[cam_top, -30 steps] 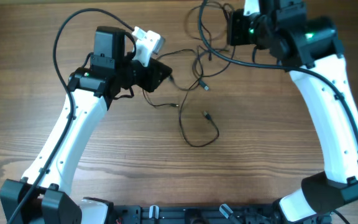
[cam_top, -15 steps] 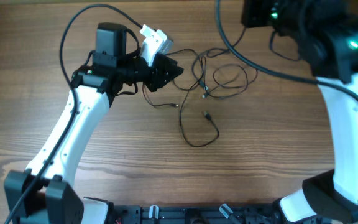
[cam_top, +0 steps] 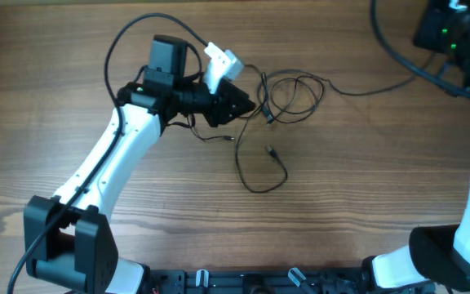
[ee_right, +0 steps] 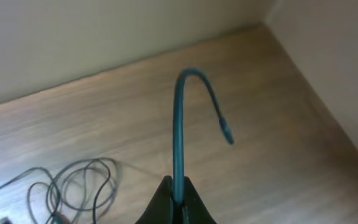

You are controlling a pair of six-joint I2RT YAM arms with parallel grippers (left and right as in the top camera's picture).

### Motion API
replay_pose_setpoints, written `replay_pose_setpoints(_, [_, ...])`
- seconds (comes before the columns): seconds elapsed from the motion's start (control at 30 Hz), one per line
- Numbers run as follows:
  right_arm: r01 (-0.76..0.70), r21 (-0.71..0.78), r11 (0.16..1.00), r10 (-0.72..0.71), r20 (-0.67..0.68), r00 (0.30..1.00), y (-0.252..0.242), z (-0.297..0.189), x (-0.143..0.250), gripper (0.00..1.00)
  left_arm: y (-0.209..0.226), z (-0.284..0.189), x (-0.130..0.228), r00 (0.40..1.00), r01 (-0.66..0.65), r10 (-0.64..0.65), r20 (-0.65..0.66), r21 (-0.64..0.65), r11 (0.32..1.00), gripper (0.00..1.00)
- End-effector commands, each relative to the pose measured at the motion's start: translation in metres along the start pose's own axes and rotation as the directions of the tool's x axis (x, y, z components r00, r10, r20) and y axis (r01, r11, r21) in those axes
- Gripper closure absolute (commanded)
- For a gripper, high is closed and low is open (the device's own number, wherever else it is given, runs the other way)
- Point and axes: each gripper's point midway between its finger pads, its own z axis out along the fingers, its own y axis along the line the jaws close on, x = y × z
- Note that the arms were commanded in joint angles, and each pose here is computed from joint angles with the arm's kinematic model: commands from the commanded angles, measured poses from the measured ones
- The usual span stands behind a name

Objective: Untangle cables

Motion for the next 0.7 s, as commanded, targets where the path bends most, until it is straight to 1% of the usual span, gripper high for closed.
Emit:
replay_pose_setpoints(0.0, [-0.118, 0.189, 0.975, 0.125, -0.026, 0.992, -0.045, 0.022, 0.006, 0.96, -0.016, 0.009, -0.004, 0.999, -0.038, 0.039, -0.003, 0.051, 0.998, 0.68])
replay_pose_setpoints(0.1, [-0.186, 0.264, 0.946, 0.201, -0.034, 0.979, -0.070, 0.028, 0.012, 0.96, -0.018, 0.011, -0.003, 0.999, -0.041, 0.041, -0.005, 0.055, 0.998, 0.68])
replay_pose_setpoints(0.17, [-0.238, 0.333, 0.912, 0.261, -0.025, 0.965, -0.095, 0.027, 0.016, 0.96, -0.017, 0.011, -0.003, 0.999, -0.040, 0.040, -0.007, 0.051, 0.998, 0.69])
replay_pose_setpoints(0.27, [-0.256, 0.368, 0.894, 0.290, -0.037, 0.956, -0.113, 0.028, 0.020, 0.96, -0.014, 0.011, -0.003, 0.999, -0.040, 0.041, -0.011, 0.033, 0.999, 0.69])
replay_pose_setpoints(0.3, [-0.255, 0.358, 0.898, 0.291, -0.048, 0.956, -0.113, 0.029, 0.022, 0.96, -0.012, 0.011, -0.002, 0.999, -0.040, 0.040, -0.014, 0.023, 0.999, 0.69])
replay_pose_setpoints(0.4, [-0.222, 0.259, 0.940, 0.255, -0.102, 0.961, -0.096, 0.034, 0.024, 0.95, -0.010, 0.011, -0.001, 0.999, -0.039, 0.039, -0.018, 0.012, 0.999, 0.68])
replay_pose_setpoints(0.53, [-0.200, 0.077, 0.977, 0.210, -0.161, 0.964, -0.063, 0.042, 0.023, 0.95, -0.006, 0.015, 0.006, 0.999, -0.012, 0.012, -0.039, 0.017, 1.000, 0.66])
replay_pose_setpoints(0.6, [-0.186, 0.017, 0.982, 0.186, -0.184, 0.965, -0.049, 0.048, 0.024, 0.95, -0.005, 0.017, 0.012, 0.998, 0.010, -0.008, -0.057, 0.019, 1.000, 0.61])
replay_pose_setpoints(0.67, [-0.175, 0.004, 0.985, 0.172, -0.204, 0.964, -0.041, 0.055, 0.026, 0.95, -0.002, 0.020, 0.017, 0.997, 0.026, -0.025, -0.070, 0.022, 0.999, 0.56])
